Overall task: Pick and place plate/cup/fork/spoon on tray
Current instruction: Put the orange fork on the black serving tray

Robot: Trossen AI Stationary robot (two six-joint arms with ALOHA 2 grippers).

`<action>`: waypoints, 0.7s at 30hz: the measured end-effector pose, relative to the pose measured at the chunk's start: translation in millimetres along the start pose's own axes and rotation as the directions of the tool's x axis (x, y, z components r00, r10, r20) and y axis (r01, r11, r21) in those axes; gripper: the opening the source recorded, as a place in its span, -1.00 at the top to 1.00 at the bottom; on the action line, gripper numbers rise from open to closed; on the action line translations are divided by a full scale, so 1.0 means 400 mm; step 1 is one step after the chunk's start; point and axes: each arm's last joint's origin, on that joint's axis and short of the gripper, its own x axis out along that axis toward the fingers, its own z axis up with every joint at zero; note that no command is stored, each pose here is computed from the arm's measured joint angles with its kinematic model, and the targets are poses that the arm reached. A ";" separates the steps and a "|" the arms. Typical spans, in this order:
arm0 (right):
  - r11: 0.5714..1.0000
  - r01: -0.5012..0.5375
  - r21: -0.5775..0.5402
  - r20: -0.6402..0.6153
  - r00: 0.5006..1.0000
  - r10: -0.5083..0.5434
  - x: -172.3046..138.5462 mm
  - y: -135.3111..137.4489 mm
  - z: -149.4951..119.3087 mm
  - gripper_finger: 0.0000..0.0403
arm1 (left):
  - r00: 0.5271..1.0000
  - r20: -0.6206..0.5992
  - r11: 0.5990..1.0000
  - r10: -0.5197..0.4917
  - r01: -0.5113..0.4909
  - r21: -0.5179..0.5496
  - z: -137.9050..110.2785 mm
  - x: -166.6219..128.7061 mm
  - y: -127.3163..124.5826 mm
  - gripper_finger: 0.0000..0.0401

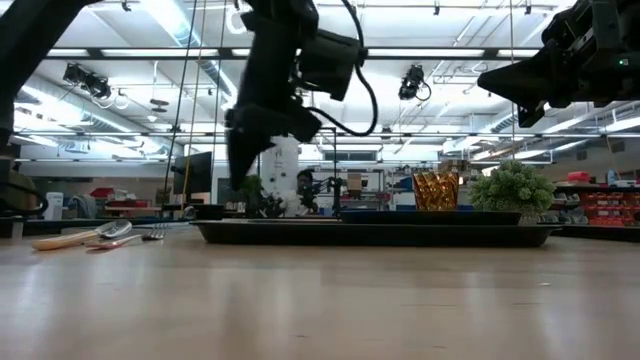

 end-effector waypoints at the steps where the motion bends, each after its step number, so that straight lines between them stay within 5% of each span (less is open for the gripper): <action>1: 1.000 0.000 0.000 0.000 1.000 0.000 0.000 0.000 0.000 0.83 | 0.999 -0.013 0.999 0.037 -0.037 0.032 -0.013 0.002 -0.017 0.89; 6: 1.000 0.001 0.000 0.000 1.000 -0.001 0.000 0.000 0.000 0.83 | 0.966 -0.035 0.952 0.255 -0.245 0.183 -0.086 0.046 -0.090 0.89; 11: 1.000 0.000 0.000 0.000 1.000 0.000 0.000 0.000 0.000 0.83 | 0.952 -0.041 0.933 0.303 -0.288 0.215 -0.171 0.085 -0.103 0.95; 17: 1.000 0.000 0.000 0.002 1.000 0.000 0.000 0.000 0.000 0.83 | 0.972 0.096 0.977 0.214 -0.211 -0.034 -0.276 0.070 -0.038 0.97; 21: 1.000 0.000 0.001 0.005 1.000 0.000 0.000 0.000 0.001 0.83 | 0.967 0.218 0.958 0.136 -0.072 -0.276 -0.336 0.069 0.003 0.96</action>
